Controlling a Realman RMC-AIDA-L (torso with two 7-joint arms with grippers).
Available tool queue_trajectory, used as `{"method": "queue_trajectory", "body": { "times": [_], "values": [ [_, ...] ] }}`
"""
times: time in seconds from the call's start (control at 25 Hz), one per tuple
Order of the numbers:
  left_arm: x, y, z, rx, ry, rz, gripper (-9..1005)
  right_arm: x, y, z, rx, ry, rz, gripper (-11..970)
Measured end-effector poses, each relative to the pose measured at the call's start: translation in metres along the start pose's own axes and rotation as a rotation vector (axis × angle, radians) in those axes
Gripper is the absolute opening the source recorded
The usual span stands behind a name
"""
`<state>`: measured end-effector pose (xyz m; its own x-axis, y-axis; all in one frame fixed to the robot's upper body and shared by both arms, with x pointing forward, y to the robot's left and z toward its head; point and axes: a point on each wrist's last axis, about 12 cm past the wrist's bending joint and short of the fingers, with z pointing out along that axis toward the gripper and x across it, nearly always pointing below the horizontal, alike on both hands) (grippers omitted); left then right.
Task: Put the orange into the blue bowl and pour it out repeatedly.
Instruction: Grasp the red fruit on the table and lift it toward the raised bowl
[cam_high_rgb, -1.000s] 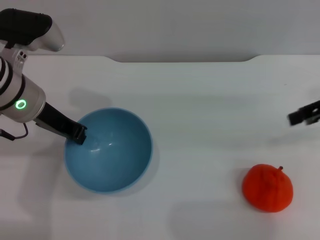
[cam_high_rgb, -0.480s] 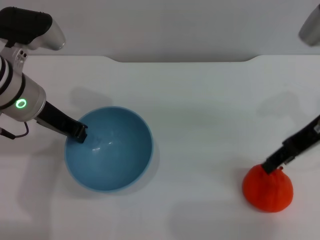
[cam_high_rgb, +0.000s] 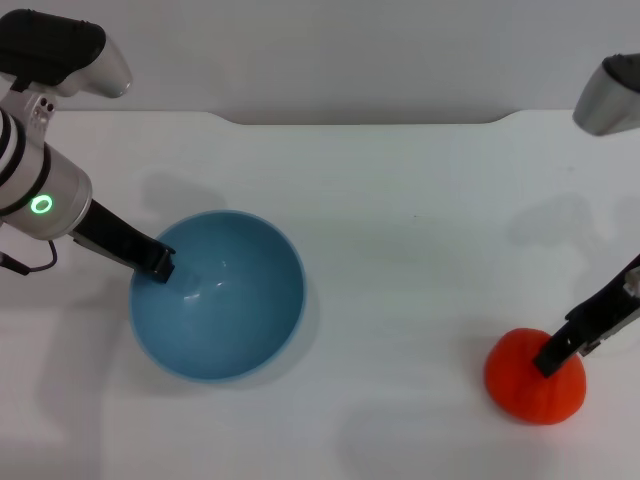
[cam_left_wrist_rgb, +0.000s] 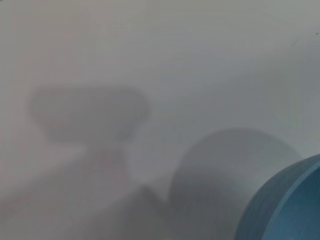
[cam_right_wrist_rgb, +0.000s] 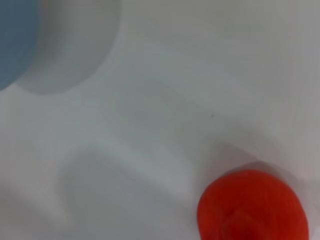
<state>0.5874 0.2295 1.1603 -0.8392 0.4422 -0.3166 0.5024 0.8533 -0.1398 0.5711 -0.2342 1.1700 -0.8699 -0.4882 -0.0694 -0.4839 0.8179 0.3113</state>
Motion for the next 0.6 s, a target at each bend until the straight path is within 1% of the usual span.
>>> {"method": "queue_trajectory", "body": {
  "times": [0.16,0.48,0.6],
  "values": [
    [0.0,0.0,0.0,0.0,0.0,0.0,-1,-0.004,-0.002,0.013,0.021,0.011,-0.005,537],
    [0.0,0.0,0.0,0.0,0.001,0.0,-1,-0.012,-0.003,0.025,0.066,-0.004,-0.021,514],
    [0.0,0.0,0.0,0.0,0.0,0.001,-1,-0.015,0.0,0.029,0.075,-0.001,-0.038,506]
  ]
}}
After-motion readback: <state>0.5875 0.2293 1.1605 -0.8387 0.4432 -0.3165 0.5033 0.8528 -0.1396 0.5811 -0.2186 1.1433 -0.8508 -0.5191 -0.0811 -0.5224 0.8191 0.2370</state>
